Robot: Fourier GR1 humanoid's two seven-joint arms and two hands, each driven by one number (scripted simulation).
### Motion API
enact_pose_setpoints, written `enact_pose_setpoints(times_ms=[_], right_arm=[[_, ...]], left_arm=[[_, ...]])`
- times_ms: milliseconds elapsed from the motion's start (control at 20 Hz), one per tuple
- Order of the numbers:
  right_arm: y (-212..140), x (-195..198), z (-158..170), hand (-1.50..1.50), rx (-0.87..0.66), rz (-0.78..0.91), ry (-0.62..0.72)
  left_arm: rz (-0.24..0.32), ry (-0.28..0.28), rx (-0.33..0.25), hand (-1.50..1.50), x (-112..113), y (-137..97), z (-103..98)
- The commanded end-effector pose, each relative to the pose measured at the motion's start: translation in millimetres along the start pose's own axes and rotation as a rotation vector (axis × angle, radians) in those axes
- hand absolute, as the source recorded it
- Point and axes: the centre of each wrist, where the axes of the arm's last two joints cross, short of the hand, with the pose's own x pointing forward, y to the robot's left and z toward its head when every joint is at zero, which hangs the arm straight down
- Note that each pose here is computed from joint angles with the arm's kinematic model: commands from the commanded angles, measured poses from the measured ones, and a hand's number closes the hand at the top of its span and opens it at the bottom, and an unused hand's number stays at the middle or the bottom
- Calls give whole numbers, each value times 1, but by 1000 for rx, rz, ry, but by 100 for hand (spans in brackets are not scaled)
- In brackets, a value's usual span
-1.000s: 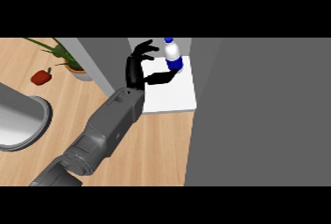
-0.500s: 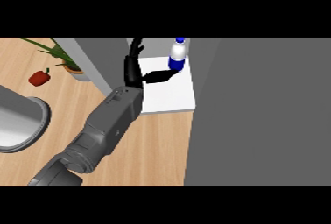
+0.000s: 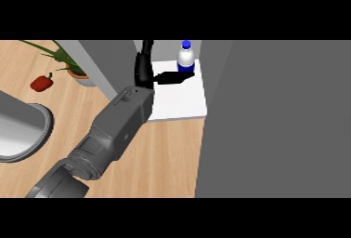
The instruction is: Pick up the bottled water, place it into the cabinet and close the cabinet
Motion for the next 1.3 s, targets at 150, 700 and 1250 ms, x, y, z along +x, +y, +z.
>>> enact_pose_setpoints(times_ms=[150, 700, 1250], right_arm=[[-3, 9, -1, -150, -9, -26, -36], [-15, 22, 6, -150, -41, 11, -10], [-1, 25, 1, -150, 89, 136, 10]], left_arm=[[215, -79, -181, -150, 25, -15, -7], [407, -42, -238, -150, 29, -23, 24], [436, -6, -270, 150, 25, 20, 95]])
